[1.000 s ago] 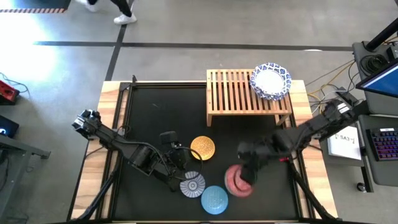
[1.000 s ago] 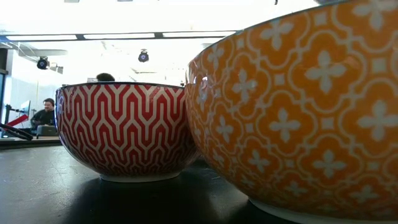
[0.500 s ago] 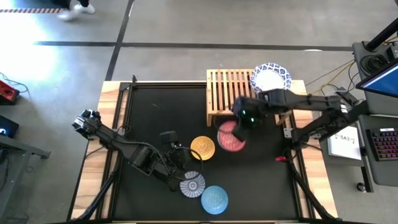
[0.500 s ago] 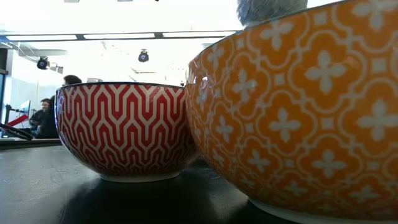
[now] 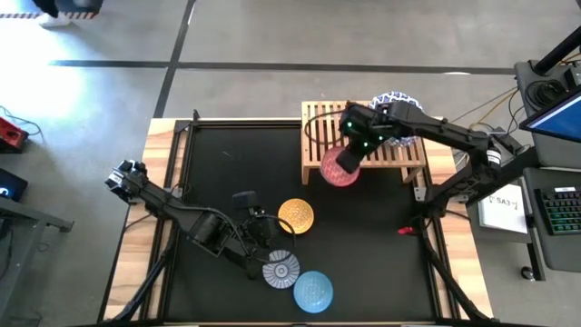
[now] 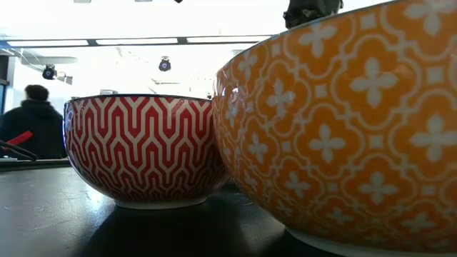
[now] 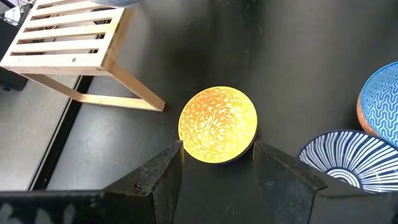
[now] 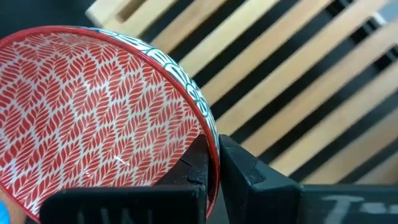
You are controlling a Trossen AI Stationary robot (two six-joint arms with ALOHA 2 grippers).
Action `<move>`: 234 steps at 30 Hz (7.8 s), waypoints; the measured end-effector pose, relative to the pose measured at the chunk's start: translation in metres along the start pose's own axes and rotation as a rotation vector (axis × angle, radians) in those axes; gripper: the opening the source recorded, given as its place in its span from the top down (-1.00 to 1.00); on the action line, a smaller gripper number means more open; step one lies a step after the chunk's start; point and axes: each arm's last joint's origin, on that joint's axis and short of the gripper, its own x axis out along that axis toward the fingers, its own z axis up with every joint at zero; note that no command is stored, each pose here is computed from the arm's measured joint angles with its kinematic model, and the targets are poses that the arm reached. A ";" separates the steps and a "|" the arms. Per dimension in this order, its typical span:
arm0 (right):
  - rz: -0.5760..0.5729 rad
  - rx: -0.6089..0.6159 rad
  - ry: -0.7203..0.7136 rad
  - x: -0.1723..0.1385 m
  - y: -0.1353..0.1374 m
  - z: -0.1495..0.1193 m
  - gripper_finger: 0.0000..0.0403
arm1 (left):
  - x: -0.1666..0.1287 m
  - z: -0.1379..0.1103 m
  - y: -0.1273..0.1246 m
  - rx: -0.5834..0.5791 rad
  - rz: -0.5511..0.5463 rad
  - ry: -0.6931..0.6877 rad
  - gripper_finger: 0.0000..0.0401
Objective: Place and stack bowls onto a shelf
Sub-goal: Put the red patterned bowl on the shelf, then stack the blue patterned bowl on top of the red patterned bowl on the shelf
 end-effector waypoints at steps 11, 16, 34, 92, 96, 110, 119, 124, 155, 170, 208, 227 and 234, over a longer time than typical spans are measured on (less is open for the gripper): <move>-0.083 0.069 -0.034 -0.001 -0.030 0.010 0.94 | 0.000 0.000 0.000 0.035 0.000 0.001 0.11; -0.080 0.097 -0.080 0.001 -0.035 0.017 0.94 | 0.000 0.000 0.000 0.047 0.000 0.000 0.11; -0.104 0.145 -0.110 0.004 -0.046 0.061 0.94 | 0.000 -0.002 0.001 0.060 0.008 0.014 0.11; -0.253 0.087 0.064 0.012 -0.060 0.088 0.50 | 0.000 -0.004 0.002 0.057 0.015 0.030 0.11; -0.246 0.084 0.020 -0.004 -0.059 0.085 0.51 | 0.000 -0.004 0.002 0.056 0.015 0.030 0.11; -0.177 -0.059 -0.070 -0.053 -0.014 0.049 0.62 | 0.004 -0.004 -0.003 0.048 -0.017 0.031 0.11; -0.054 -0.266 -0.090 -0.068 0.058 0.009 0.60 | 0.040 -0.018 -0.046 0.164 -0.237 0.204 0.11; 0.003 -0.318 -0.076 -0.071 0.093 -0.019 0.63 | 0.055 -0.025 -0.061 0.270 -0.322 0.269 0.11; -0.265 -0.452 0.080 0.014 0.165 -0.154 0.61 | 0.092 -0.052 -0.127 0.204 -0.672 0.424 0.11; -0.244 -0.445 0.063 0.015 0.167 -0.153 0.62 | 0.103 -0.056 -0.130 0.303 -0.630 0.395 0.35; 0.269 -0.976 0.000 0.015 0.206 -0.146 0.34 | 0.062 0.002 -0.092 0.559 -0.686 0.213 0.97; 0.405 -1.379 -0.271 0.006 0.229 -0.148 0.49 | 0.029 0.043 -0.085 0.710 -0.750 -0.041 0.96; 0.482 -1.465 -0.318 0.004 0.234 -0.148 0.48 | 0.021 0.050 -0.082 0.768 -0.773 -0.106 0.96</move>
